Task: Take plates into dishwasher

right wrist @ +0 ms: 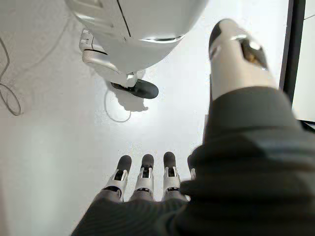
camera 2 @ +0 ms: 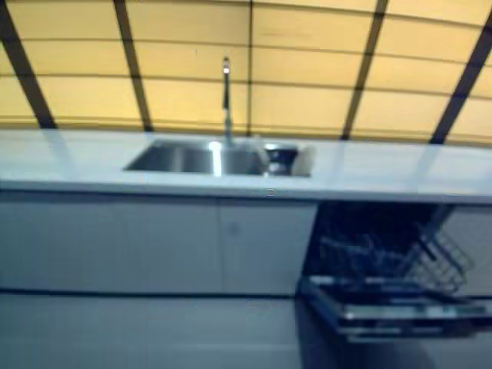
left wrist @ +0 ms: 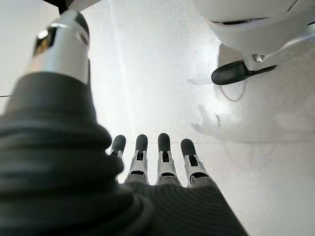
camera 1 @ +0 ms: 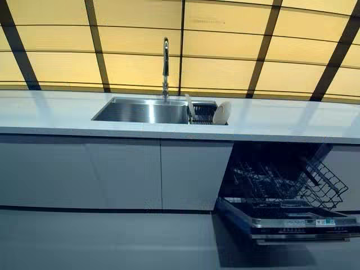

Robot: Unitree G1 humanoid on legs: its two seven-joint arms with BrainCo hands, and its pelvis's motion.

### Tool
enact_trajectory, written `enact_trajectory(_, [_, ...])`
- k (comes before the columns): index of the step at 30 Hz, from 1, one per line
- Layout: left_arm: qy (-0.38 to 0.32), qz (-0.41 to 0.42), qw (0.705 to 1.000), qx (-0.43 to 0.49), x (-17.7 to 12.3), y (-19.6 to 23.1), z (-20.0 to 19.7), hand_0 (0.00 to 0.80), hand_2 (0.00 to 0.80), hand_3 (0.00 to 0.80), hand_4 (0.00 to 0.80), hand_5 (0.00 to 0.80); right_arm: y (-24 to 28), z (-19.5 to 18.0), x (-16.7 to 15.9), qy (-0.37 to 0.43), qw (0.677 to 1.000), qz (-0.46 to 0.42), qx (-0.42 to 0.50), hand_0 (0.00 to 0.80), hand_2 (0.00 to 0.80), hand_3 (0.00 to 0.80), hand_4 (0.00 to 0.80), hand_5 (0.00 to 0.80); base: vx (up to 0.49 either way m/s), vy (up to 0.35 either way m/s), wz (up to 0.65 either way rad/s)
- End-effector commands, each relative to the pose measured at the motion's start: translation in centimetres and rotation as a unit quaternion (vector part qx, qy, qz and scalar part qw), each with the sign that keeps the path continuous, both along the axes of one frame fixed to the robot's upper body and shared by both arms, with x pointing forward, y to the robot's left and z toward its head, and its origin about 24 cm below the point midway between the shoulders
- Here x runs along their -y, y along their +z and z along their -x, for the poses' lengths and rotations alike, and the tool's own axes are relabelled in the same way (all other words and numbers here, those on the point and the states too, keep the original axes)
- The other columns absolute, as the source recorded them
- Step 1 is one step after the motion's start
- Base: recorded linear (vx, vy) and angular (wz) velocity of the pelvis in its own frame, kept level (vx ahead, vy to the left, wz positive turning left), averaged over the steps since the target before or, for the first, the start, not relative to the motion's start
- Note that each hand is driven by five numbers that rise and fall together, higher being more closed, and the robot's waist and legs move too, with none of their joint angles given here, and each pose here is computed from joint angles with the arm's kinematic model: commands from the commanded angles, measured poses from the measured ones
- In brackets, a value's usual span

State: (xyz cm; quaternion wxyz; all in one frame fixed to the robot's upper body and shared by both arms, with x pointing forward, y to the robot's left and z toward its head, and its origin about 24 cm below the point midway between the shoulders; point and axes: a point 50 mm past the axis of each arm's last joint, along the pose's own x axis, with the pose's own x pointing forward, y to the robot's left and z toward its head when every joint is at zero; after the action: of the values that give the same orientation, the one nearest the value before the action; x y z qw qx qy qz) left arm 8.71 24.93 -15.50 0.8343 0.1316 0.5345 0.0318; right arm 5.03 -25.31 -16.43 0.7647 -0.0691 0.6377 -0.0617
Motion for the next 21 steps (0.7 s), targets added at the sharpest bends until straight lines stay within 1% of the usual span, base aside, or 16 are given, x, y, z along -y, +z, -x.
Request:
enact_trajectory(1, [-0.013, 0.004, 0.999, 0.032, 0.22, 0.45, -2.23, 0.000, 0.000, 0.000, 0.000, 0.000, 0.21, -2.30, -0.32, 0.032, 0.999, 0.005, 0.024, 0.000, 0.000, 0.000, 0.000, 0.000, 0.000, 0.000, 0.00])
enact_trajectory(21, [-0.010, 0.001, 1.000, 0.023, 0.15, 0.33, -1.82, 0.000, 0.000, 0.000, 0.000, 0.000, 0.13, -1.96, -0.38, 0.031, 0.999, 0.006, 0.018, 0.000, 0.000, 0.000, 0.000, 0.000, 0.000, 0.000, 0.00])
